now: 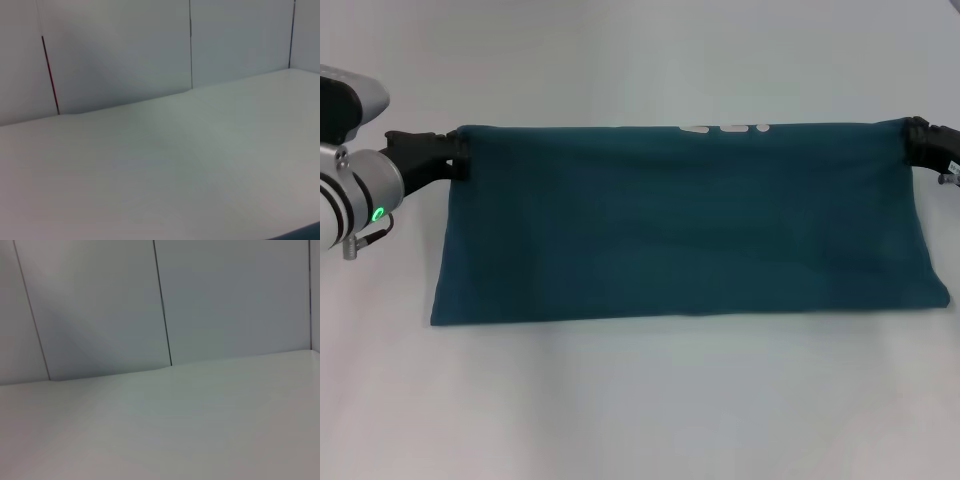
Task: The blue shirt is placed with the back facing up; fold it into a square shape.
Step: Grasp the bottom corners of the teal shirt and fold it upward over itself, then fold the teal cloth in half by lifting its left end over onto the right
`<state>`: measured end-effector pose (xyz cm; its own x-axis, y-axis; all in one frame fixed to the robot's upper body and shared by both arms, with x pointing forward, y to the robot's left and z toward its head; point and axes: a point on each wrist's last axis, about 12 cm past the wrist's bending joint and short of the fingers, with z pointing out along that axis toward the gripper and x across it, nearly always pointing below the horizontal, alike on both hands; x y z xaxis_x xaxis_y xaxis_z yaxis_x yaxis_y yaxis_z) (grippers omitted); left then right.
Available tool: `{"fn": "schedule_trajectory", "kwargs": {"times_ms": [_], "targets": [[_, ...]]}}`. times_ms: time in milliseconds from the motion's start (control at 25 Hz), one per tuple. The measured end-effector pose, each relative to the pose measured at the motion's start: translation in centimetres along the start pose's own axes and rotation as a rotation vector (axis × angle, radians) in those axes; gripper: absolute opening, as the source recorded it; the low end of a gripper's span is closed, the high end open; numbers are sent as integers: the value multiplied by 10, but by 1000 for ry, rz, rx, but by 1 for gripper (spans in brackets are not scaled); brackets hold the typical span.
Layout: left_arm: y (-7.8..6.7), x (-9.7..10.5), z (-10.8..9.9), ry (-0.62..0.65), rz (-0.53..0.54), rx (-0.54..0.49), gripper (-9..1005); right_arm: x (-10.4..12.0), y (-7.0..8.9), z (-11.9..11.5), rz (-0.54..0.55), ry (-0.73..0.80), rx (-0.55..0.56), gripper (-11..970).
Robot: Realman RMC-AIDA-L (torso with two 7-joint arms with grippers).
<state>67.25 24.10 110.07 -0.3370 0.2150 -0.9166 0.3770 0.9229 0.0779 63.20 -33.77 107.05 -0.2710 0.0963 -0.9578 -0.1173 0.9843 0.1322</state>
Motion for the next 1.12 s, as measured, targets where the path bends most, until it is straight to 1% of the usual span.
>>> {"fn": "schedule_trajectory", "kwargs": {"times_ms": [360, 520, 600, 720, 840, 960, 1000, 1120], "targets": [[-1, 1, 2, -5, -2, -5, 7, -2, 2, 6, -17, 16, 18, 109], [-4, 2, 3, -14, 14, -29, 4, -2, 7, 10, -70, 40, 35, 129], [-4, 4, 2, -22, 5, -45, 14, -1, 9, 12, -89, 48, 35, 139], [-2, 7, 1, -34, -42, -59, 50, 1, 11, 12, -94, 61, 43, 155], [3, 11, -2, -40, -87, -81, 86, 1, 7, 11, -72, 58, 64, 271], [6, 15, -4, -36, -103, -97, 122, 1, 4, 9, -51, 46, 73, 388], [7, 16, -4, -33, -105, -102, 134, 0, 3, 9, -45, 43, 73, 410], [9, 20, -6, -21, -115, -116, 270, 2, -1, 6, -15, 44, 71, 476]]}}
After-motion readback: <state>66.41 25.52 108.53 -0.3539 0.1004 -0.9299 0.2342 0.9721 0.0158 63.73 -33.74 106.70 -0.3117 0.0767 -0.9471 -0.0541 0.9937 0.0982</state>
